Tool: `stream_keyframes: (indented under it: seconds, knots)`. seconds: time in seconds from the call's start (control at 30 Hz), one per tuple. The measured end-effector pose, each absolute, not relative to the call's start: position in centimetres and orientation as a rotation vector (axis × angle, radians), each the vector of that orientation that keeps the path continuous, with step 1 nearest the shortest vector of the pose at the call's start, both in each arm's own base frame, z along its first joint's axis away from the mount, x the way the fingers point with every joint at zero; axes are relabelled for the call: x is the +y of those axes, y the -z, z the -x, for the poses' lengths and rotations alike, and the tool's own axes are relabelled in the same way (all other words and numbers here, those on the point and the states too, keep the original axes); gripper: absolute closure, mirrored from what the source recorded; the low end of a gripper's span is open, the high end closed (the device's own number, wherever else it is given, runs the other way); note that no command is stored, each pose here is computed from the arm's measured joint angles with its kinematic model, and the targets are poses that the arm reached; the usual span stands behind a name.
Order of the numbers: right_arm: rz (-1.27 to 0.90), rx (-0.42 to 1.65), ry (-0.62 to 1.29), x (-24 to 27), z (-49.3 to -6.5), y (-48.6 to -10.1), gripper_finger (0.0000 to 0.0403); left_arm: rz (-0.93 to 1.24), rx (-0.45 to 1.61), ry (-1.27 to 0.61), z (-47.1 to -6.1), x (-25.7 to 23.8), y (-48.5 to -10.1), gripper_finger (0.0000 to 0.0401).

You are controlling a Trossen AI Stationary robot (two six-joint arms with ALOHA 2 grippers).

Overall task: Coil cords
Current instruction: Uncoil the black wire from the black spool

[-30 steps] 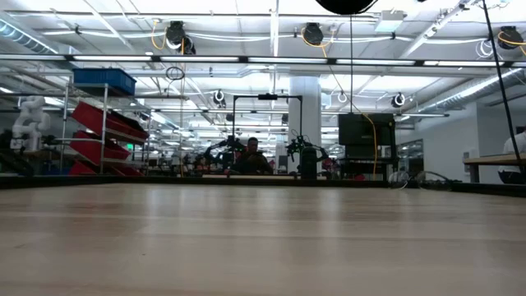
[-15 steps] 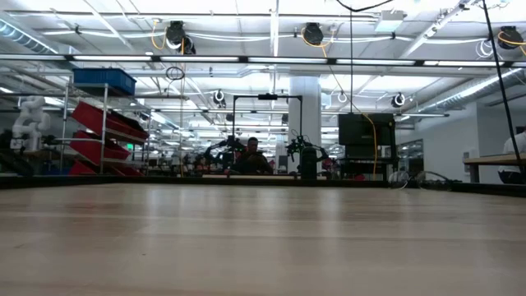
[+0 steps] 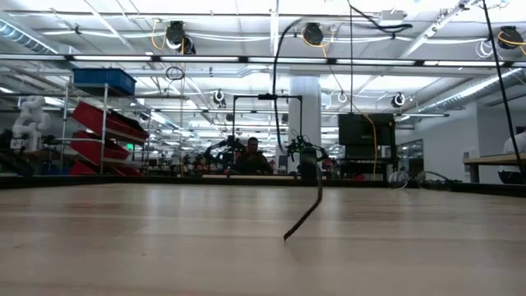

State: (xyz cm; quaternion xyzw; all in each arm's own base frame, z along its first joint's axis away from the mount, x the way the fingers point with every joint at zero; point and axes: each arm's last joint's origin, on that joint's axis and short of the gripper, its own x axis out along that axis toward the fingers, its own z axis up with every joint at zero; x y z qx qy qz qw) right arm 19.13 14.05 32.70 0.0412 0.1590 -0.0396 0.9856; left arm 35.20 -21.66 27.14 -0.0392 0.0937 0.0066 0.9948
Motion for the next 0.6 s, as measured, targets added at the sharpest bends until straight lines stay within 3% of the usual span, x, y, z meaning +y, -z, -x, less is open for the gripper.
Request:
stream_keyframes:
  seconds: [0.4, 0.6]
  knots:
    - [-0.089, 0.316, 0.073, 14.1, -19.1, -32.8, 0.0403, 0.093, 0.151, -0.072, -35.7, -21.5, -26.9, 0.0292]
    - [-0.101, 0.303, 0.07, 14.1, -19.2, -32.9, 0.0403, 0.079, 0.121, -0.067, -37.0, -21.8, -25.0, 0.0249]
